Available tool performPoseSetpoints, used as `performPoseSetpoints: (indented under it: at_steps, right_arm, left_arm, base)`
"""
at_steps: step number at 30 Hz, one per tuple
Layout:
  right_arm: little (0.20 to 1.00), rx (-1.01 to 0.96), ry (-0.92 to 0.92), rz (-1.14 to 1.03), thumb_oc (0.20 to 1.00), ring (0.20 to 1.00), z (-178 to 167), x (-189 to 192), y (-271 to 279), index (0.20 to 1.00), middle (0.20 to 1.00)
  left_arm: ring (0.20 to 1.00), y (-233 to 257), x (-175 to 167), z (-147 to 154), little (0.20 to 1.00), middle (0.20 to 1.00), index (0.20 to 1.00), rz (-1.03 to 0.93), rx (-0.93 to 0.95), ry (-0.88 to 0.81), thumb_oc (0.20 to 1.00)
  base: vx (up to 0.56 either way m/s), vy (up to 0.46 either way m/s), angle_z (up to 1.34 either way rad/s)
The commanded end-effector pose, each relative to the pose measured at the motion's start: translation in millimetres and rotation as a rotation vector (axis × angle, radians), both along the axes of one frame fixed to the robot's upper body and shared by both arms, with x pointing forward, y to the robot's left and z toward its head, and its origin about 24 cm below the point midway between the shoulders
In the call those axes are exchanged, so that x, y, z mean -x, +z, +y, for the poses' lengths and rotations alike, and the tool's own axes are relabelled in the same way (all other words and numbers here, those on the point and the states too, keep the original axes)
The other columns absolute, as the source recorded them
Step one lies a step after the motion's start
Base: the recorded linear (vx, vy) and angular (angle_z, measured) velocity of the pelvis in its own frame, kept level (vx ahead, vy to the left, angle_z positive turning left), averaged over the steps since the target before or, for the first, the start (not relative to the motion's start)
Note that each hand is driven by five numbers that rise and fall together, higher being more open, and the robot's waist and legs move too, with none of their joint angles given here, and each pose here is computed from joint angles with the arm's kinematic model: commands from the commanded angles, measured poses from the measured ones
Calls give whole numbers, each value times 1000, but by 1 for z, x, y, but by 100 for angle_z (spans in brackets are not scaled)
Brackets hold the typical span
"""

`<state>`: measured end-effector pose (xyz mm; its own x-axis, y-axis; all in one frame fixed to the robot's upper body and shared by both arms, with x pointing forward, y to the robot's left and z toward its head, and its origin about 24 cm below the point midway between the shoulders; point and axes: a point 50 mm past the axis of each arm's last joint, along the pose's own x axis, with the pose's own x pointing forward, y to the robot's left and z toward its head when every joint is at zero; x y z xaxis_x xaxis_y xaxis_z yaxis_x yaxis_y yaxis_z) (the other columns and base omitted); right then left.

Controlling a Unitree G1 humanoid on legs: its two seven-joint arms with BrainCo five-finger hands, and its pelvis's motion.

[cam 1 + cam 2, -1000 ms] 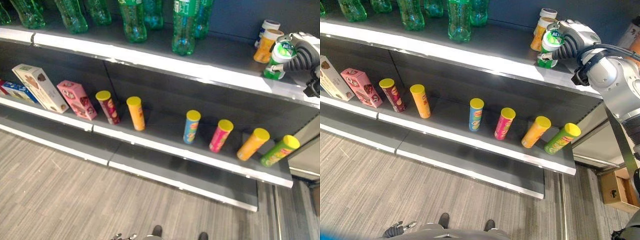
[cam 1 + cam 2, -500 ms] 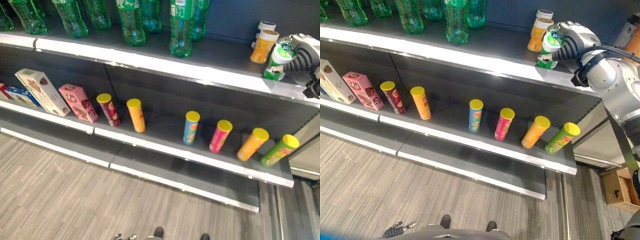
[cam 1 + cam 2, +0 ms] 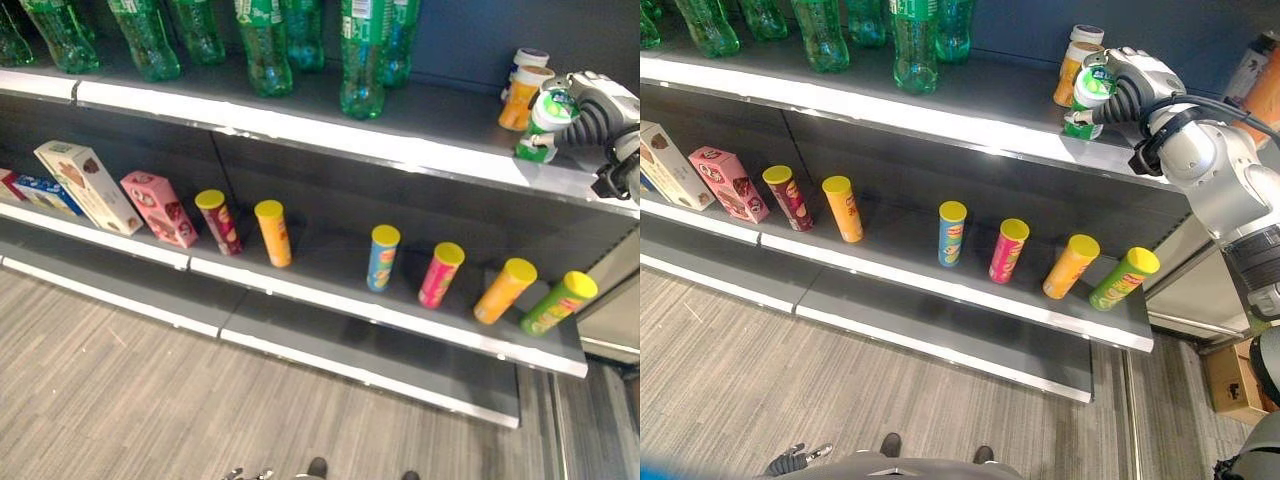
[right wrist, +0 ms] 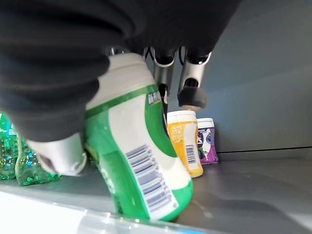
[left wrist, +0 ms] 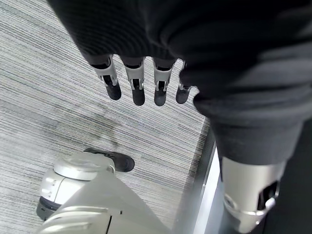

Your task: Put the goods on the table back onto the shelves and tidy them up.

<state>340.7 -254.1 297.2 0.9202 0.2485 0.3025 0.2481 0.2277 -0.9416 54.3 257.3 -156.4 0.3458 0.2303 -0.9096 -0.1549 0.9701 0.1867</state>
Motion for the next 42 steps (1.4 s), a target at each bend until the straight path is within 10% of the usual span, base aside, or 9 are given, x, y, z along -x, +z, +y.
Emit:
performPoseSetpoints:
  at_steps: [1, 10, 11, 28, 34, 42]
  right_arm:
    - [200, 22, -3, -66, 200, 200, 7, -4, 18, 200, 200]
    - [200, 14, -12, -52, 200, 200, 6, -7, 13, 200, 200]
    - [1000, 9, -18, -60, 1000, 1000, 5, -7, 13, 1000, 1000]
    - [1000, 3, -17, -275, 1000, 1000, 6, 9, 41, 1000, 1000]
    - [1000, -95, 85, -629, 1000, 1000, -4, 81, 86, 1000, 1000]
    - [1000, -229, 239, -525, 1000, 1000, 6, 107, 28, 1000, 1000]
  left_arm:
    - [1000, 8, -6, 23, 1000, 1000, 1000, -15, -54, 14, 1000]
    - [1000, 7, -5, 24, 1000, 1000, 1000, -8, -57, 16, 1000]
    - [1000, 8, -4, 24, 1000, 1000, 1000, -6, -60, 17, 1000]
    - [1000, 8, -7, 26, 1000, 1000, 1000, -3, -73, 8, 1000]
    - [1000, 6, -10, 23, 1000, 1000, 1000, 1, -71, 50, 1000]
    - [1000, 10, -48, 2, 1000, 1000, 1000, -105, -48, -100, 1000]
  base:
    - [0, 0, 0]
    - [0, 0, 0]
    - [0, 0, 0]
    - [0, 0, 0]
    - [12, 56, -7]
    - [-41, 193, -100]
